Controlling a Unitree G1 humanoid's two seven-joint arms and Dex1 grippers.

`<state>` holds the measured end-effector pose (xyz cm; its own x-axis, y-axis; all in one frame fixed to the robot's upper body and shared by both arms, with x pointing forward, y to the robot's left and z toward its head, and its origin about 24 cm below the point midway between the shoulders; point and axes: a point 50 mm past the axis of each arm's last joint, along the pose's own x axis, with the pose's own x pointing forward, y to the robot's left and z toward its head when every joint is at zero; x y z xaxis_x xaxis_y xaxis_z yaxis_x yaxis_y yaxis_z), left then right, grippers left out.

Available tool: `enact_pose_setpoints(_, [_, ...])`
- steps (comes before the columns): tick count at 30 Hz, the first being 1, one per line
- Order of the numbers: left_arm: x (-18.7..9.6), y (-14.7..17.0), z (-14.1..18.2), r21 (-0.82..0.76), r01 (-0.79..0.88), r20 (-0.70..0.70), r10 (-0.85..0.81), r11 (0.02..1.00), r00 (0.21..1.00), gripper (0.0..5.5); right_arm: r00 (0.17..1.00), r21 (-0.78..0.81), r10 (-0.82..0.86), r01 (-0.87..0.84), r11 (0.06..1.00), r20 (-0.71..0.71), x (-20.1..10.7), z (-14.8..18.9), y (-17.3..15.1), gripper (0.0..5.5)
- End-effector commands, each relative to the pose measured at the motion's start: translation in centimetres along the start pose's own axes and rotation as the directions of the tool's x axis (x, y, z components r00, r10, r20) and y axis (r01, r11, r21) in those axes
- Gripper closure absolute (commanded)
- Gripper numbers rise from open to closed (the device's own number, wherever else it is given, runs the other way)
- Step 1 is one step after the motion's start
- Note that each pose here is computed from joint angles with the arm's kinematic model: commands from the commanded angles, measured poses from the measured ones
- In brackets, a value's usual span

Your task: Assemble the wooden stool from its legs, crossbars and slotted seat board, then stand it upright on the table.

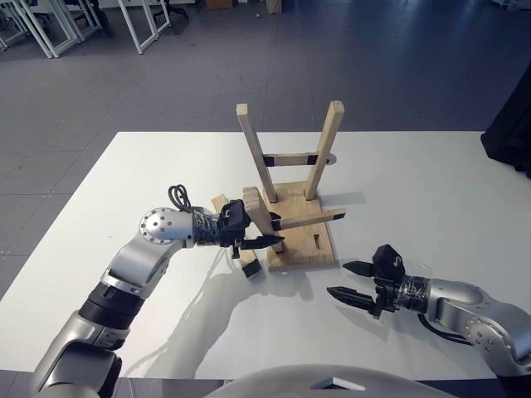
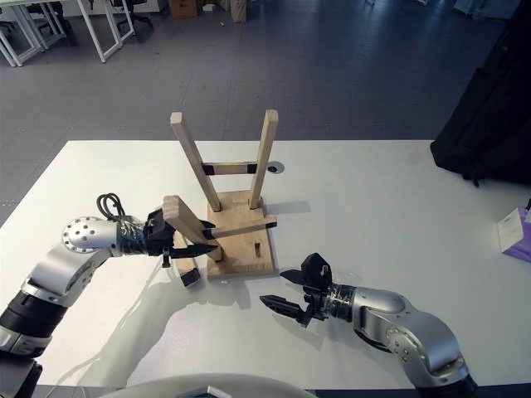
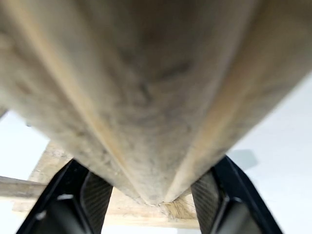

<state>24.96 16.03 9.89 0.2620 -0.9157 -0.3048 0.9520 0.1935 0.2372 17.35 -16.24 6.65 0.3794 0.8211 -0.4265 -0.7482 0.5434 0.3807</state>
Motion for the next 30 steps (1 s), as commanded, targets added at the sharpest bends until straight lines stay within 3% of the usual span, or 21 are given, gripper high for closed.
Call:
enact_pose_setpoints(1, [-1.5,-4.8,-7.6,-0.114,0.075,-0.372,-0.113,0.991,0.921,3.46,0.999,-0.022,-0.043,0.043,0.999,-0.014,0.0,0.7,-0.6,1.02])
enact_pose_setpoints(7, [-1.7,-2.3,-5.0,-0.063,0.113,-0.293,-0.127,0.992,0.948,3.46,0.999,-0.019,-0.054,0.053,0.998,-0.011,0.1,0.5,-0.5,1.02])
enact_pose_setpoints(12, [-1.4,1.4,-1.8,-0.017,0.042,-0.211,-0.044,0.999,0.977,3.46,0.998,-0.018,-0.057,0.057,0.998,-0.006,0.3,0.4,-0.4,1.02])
enact_pose_setpoints(18, [-2.3,2.9,-0.8,-0.003,0.003,-0.206,-0.003,1.0,0.978,2.22,0.998,-0.019,-0.062,0.062,0.998,-0.009,0.2,0.3,-0.4,1.02])
enact_pose_setpoints(21, [-4.1,2.3,-1.4,-0.039,-0.004,-0.299,-0.008,0.999,0.954,1.65,0.998,-0.023,-0.068,0.068,0.997,-0.015,0.2,0.2,-0.5,1.02])
enact_pose_setpoints(23, [-6.4,0.9,-3.2,-0.088,-0.083,-0.476,0.031,0.993,0.879,1.61,0.997,-0.02,-0.074,0.074,0.997,-0.012,0.1,0.2,-0.5,1.02])
enact_pose_setpoints(25, [-7.5,-0.3,-4.0,-0.111,-0.216,-0.534,0.125,0.97,0.836,1.61,0.996,-0.014,-0.084,0.084,0.996,-0.008,0.0,0.0,-0.4,1.02])
enact_pose_setpoints(27, [-6.7,-1.2,-3.6,-0.152,-0.448,-0.5,0.323,0.881,0.804,1.61,0.995,-0.003,-0.099,0.099,0.995,-0.001,0.0,-0.2,-0.3,1.02])
enact_pose_setpoints(29, [-5.2,-1.8,-2.6,-0.242,-0.678,-0.456,0.535,0.694,0.711,1.61,0.992,0.012,-0.124,0.124,0.992,0.008,0.2,-0.5,-0.3,1.02])
enact_pose_setpoints(30, [-4.7,-2.0,-2.2,-0.291,-0.778,-0.456,0.635,0.556,0.624,1.61,0.991,0.021,-0.135,0.134,0.991,0.015,0.3,-0.6,-0.2,1.02])
